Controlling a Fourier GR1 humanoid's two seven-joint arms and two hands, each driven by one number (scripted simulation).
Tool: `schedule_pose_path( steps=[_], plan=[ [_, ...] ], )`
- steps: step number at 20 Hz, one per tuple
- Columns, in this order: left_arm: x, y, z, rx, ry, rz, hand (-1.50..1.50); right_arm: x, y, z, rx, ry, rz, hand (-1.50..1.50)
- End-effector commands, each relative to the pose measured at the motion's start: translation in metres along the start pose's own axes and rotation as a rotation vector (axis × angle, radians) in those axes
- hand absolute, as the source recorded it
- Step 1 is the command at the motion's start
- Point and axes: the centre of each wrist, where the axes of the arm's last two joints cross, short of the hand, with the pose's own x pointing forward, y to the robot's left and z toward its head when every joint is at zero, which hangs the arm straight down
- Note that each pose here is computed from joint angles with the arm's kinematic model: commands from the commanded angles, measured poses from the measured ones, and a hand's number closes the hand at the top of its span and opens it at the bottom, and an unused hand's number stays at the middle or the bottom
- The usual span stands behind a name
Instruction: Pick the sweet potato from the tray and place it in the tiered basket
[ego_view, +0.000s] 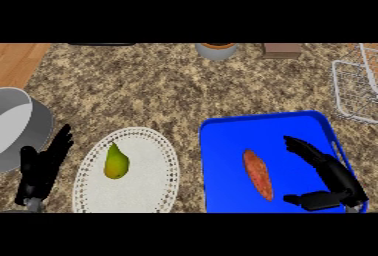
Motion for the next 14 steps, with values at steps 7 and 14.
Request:
schedule_pose_path(
  steps=[7,14],
  plan=[
    [0.012,0.021,-0.006,-0.013,0.015,0.003,0.0,0.066,-0.029,-0.051,0.392,0.155,0.261,-1.5],
    [0.013,0.024,0.001,0.011,0.033,0.017,0.0,0.098,-0.006,-0.077,0.431,0.23,0.266,-1.5]
  ],
)
